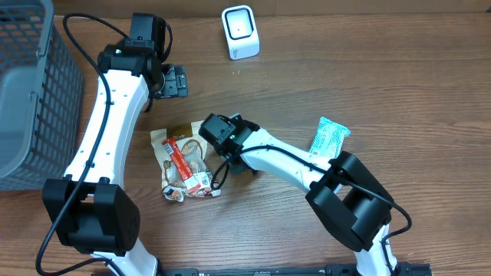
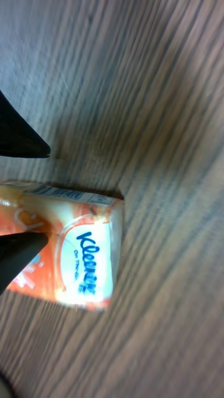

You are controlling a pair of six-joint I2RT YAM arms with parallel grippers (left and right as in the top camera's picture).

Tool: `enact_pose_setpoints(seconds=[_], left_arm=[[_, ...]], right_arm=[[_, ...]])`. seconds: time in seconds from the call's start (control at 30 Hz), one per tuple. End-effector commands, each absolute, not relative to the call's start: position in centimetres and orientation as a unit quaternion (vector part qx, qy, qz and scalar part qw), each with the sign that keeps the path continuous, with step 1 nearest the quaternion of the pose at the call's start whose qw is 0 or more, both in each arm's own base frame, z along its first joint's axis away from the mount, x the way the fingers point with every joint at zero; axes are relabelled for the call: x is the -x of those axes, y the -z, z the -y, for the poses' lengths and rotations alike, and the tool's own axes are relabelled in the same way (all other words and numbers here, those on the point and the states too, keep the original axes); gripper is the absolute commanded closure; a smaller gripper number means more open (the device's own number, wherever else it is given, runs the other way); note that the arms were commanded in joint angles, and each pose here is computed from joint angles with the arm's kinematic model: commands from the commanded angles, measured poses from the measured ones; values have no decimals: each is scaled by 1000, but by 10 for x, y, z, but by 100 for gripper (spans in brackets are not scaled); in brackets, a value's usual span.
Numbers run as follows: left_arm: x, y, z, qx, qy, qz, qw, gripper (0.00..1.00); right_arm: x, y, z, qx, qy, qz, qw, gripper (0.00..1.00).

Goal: Scan the item barcode
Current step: 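Lower the Kleenex pack beside the snack bag and open the right gripper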

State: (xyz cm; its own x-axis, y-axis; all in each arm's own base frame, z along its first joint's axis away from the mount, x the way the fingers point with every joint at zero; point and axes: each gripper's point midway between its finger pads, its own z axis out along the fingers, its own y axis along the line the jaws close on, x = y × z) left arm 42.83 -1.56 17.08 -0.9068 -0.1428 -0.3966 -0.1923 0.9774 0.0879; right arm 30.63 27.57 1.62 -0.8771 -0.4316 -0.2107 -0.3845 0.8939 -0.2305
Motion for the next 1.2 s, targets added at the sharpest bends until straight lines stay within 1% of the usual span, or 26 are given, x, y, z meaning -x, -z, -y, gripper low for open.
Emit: enact_pose_setpoints(seconds=[0.0, 0.1, 0.17, 0.2, 0.27, 0.3, 0.33, 0.43, 0.6, 0.7, 0.8, 0.9, 1.0, 1.07, 1.17], left_arm=[[-431, -183, 14, 89, -65, -970, 214, 0], [-431, -183, 15, 89, -65, -970, 214, 0], [-431, -183, 15, 89, -65, -970, 214, 0], [-431, -183, 15, 89, -65, -970, 214, 0], [-431, -183, 15, 89, -65, -970, 214, 0], [-431, -183, 15, 89, -65, -970, 214, 0], [-431, -183, 15, 89, -65, -970, 214, 0], [-431, -183, 15, 89, -65, -970, 214, 0], [-431, -183, 15, 89, -65, -970, 214, 0], [-431, -183, 15, 89, -65, -970, 214, 1], [-431, -183, 15, 89, -65, -970, 214, 0], [-431, -183, 15, 89, -65, -970, 214, 0], [-431, -183, 15, 89, -65, -970, 214, 0], [-431, -183, 15, 89, -65, -970, 214, 0], [-431, -183, 15, 89, -65, -970, 214, 0]], right_arm=[[-302, 1, -260, 209, 111, -964, 122, 60], [-305, 6, -245, 203, 134, -962, 122, 62], [-305, 7, -243, 200, 129, -964, 116, 66], [-305, 8, -244, 199, 123, -966, 114, 71], [-306, 6, -248, 198, 116, -967, 115, 85], [-307, 5, -249, 198, 114, -966, 117, 90], [-309, 2, -251, 197, 112, -967, 120, 93], [-315, -10, -259, 191, 98, -968, 127, 96], [-329, -59, -279, 174, 33, -976, 128, 96], [-334, -91, -293, 161, -42, -979, 122, 97], [-335, -109, -302, 134, -137, -977, 92, 97], [-334, -116, -310, 110, -251, -961, 31, 96], [-335, -115, -316, 100, -332, -938, 0, 96], [-335, -107, -317, 99, -355, -930, -4, 96], [-333, -87, -316, 98, -358, -929, 0, 96]])
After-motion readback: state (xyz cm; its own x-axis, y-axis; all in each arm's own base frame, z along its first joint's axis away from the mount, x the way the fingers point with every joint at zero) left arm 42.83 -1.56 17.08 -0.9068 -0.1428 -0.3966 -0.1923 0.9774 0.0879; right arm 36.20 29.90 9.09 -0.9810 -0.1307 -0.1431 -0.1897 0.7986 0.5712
